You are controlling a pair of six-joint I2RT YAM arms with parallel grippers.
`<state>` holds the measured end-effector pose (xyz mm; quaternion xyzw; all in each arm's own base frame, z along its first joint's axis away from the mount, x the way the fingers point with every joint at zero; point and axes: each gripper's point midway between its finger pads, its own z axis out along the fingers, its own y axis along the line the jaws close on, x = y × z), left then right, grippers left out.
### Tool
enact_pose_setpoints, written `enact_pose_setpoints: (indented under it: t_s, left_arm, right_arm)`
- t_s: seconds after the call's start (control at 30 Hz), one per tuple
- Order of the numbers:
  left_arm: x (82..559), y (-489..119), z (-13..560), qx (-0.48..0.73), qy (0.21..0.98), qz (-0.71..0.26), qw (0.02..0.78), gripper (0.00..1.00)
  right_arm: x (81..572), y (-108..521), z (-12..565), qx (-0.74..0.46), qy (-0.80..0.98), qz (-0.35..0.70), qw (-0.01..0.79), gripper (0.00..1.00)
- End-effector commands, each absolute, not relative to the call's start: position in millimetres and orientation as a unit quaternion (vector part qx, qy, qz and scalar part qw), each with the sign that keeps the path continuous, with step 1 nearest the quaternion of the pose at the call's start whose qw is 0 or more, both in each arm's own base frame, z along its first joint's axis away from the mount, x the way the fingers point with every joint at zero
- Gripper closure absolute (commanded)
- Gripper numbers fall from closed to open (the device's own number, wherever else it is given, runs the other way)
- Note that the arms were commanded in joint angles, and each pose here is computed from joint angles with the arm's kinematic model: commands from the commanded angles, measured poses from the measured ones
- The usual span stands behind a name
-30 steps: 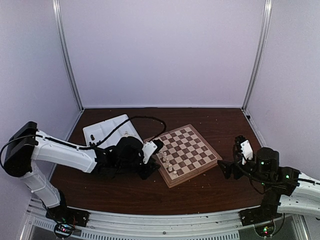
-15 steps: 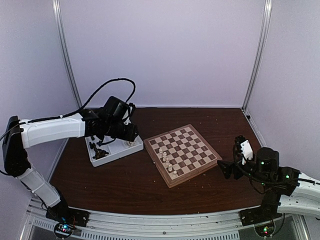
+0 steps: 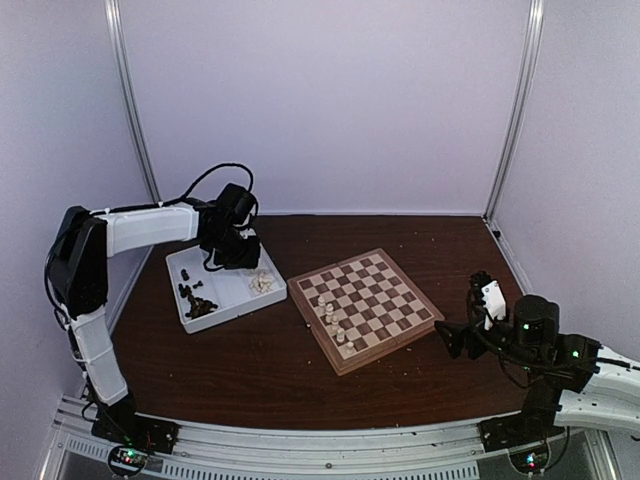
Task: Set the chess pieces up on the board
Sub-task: Pick up the chess piece from the storage box.
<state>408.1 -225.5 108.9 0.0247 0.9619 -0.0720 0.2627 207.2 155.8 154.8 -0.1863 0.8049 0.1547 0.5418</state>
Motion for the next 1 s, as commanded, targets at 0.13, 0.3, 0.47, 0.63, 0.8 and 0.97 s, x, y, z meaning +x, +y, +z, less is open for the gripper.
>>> enact_pose_setpoints:
  t_s: [0.13, 0.3, 0.47, 0.63, 0.8, 0.97]
  left_arm:
    - [426, -245, 84, 0.036, 0.971, -0.129, 0.198, 0.77]
    - [428, -243, 69, 0.058, 0.975, -0.107, 0.185, 0.76]
    - [427, -241, 56, 0.078, 0.977, -0.094, 0.173, 0.76]
    - [434, -234, 50, 0.104, 0.977, -0.059, 0.176, 0.71]
    - [434, -225, 40, 0.12, 0.981, -0.019, 0.15, 0.74]
    - [432, -221, 27, 0.137, 0.981, -0.002, 0.136, 0.74]
  right_arm:
    - [207, 155, 154, -0.188, 0.801, 0.156, 0.546, 0.0]
    - [207, 155, 154, -0.187, 0.801, 0.155, 0.547, 0.0]
    - [207, 154, 155, -0.186, 0.801, 0.155, 0.548, 0.0]
    - [207, 154, 155, -0.185, 0.8, 0.156, 0.549, 0.0]
    - [207, 153, 155, -0.183, 0.8, 0.154, 0.55, 0.0]
    - [207, 153, 155, -0.182, 0.8, 0.154, 0.55, 0.0]
